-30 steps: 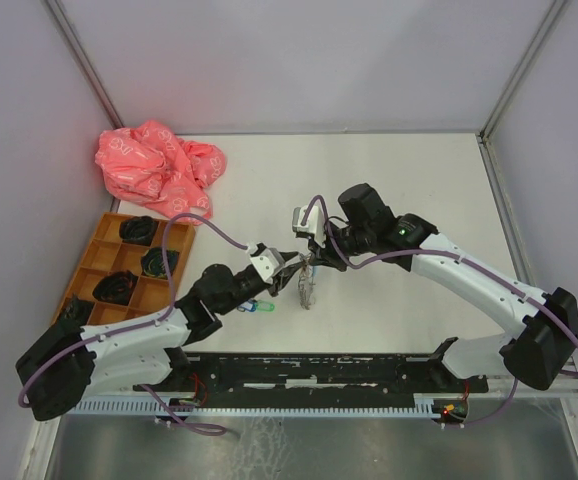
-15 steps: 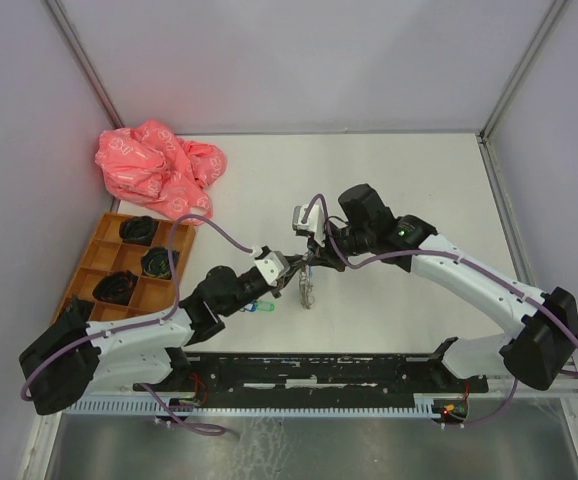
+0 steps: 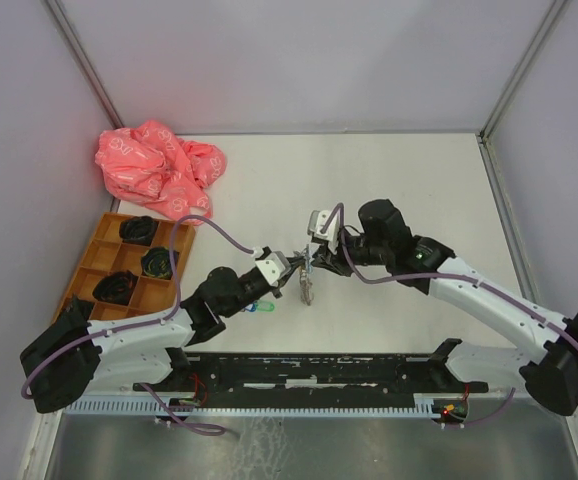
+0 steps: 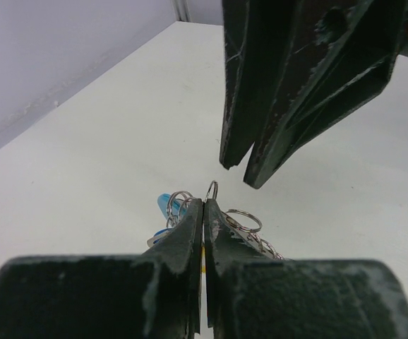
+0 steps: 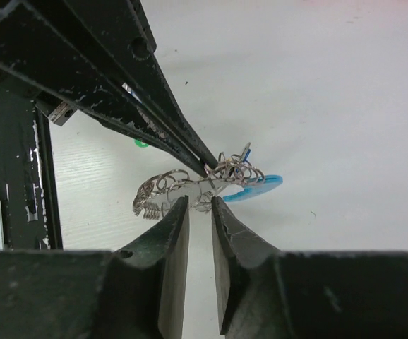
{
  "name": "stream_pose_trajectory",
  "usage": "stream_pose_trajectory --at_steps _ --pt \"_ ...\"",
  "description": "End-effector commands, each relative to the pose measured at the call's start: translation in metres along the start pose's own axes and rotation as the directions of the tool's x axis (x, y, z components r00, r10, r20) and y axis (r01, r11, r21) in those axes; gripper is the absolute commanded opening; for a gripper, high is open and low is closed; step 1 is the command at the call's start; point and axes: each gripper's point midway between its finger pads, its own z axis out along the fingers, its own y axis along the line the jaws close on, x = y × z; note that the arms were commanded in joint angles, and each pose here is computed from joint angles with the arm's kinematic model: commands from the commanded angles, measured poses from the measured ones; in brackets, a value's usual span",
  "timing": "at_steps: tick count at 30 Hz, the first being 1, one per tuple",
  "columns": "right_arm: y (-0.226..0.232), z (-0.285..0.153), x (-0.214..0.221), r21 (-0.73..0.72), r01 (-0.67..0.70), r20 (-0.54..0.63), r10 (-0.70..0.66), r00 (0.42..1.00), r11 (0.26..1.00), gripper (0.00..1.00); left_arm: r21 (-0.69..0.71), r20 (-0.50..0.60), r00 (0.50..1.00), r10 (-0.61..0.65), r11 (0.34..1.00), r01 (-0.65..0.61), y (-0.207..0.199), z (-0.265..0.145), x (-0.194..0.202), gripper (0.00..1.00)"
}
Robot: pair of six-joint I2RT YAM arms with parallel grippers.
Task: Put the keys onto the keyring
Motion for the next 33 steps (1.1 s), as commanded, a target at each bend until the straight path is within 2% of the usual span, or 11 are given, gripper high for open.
stream_pose_trajectory --at_steps 1,6,15,19,33 --pt "-0.012 -0.014 -0.030 0.122 0.037 0.166 -0.057 0.984 0.992 0.29 -0.060 0.061 0.998 -0.012 0.998 0.016 0.013 0.003 -0.022 0.03" --pt "-0.004 -0.018 -0.029 0.128 0.066 0.232 -0.095 0.968 0.990 0.35 -0.057 0.062 0.998 -0.027 0.998 0.031 0.012 0.002 -0.021 0.03" --pt "-0.013 -0.006 -0.016 0.162 0.195 0.215 -0.228 0.950 0.967 0.36 -0.025 0.076 0.997 -0.005 1.000 0.007 0.007 -0.001 -0.025 0.03" --pt "-0.012 -0.003 -0.023 0.158 0.222 0.244 -0.256 0.935 0.962 0.36 -0.012 0.079 0.997 -0.003 1.000 0.004 0.004 0.000 -0.026 0.03" --pt "-0.013 0.009 -0.014 0.121 0.256 0.214 -0.277 0.937 0.959 0.29 0.008 0.090 0.996 0.003 1.000 -0.003 0.002 0.000 -0.030 0.03"
